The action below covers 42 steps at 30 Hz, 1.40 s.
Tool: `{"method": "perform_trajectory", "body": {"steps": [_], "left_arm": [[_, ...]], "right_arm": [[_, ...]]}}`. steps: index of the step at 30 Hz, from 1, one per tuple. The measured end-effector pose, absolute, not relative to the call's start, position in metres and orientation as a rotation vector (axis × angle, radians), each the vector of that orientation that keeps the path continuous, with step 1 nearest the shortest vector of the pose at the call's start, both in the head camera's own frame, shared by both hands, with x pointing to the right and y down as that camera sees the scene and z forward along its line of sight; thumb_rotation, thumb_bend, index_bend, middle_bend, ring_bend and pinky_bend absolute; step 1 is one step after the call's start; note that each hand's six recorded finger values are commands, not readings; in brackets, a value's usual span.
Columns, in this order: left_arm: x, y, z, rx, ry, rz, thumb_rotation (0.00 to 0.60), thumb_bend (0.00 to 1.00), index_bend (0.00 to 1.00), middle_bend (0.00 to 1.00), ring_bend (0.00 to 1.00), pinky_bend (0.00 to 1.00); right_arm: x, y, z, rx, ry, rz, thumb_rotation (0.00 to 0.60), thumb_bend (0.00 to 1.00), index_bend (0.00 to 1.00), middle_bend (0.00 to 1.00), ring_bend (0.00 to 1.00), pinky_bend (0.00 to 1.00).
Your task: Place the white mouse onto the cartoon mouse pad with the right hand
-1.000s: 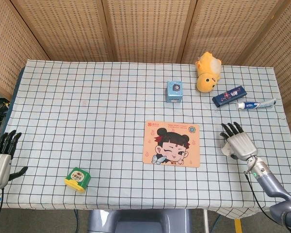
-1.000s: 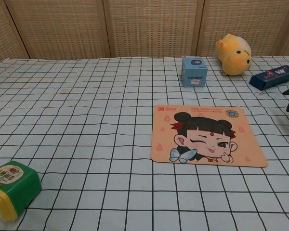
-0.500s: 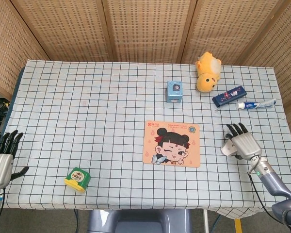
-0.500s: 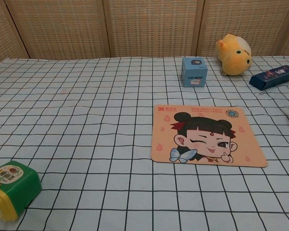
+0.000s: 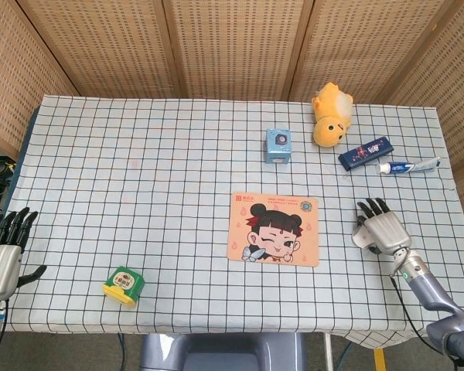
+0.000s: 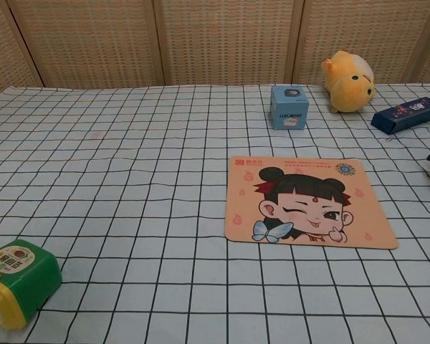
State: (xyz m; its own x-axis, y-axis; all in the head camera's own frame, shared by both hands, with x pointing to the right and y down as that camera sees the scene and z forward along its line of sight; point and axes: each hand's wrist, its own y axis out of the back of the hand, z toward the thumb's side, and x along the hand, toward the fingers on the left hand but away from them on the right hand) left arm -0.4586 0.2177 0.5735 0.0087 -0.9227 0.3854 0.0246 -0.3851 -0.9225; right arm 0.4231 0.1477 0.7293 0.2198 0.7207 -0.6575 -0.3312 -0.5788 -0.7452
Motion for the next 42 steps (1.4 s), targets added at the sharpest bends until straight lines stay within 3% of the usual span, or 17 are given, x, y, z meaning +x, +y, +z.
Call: {"method": "perform_trajectory", "body": {"steps": [5,10,13,27,42], "left_arm": [[-0.459,0.218,0.574,-1.483,0.968,-1.496,0.600,0.00,0.00,0.00,0.00,0.00],[-0.458,0.218,0.575,-1.486,0.961,-1.496,0.600,0.00,0.00,0.00,0.00,0.00],[-0.458,0.218,0.575,-1.485,0.965,-1.497,0.600,0.00,0.00,0.00,0.00,0.00],[-0.462,0.216,0.573,-1.482,0.983,-1.499,0.600,0.00,0.00,0.00,0.00,0.00],[-0.472,0.212,0.578,-1.485,1.000,-1.533,0.600,0.00,0.00,0.00,0.00,0.00]], "right_arm": [[0.426,0.147,0.731,-1.609,-0.376,1.519,0.600,0.21,0.60,0.41,0.30,0.28],[0.428,0.147,0.732,-1.615,-0.397,1.520,0.600,0.23,0.76,0.59,0.52,0.57],[0.423,0.146,0.728,-1.620,-0.426,1.480,0.600,0.24,0.81,0.64,0.58,0.62],[0.374,0.129,0.705,-1.589,-0.406,1.258,0.600,0.24,0.81,0.64,0.58,0.63],[0.249,0.115,0.700,-1.532,-0.170,0.914,0.600,0.23,0.82,0.64,0.58,0.63]]}}
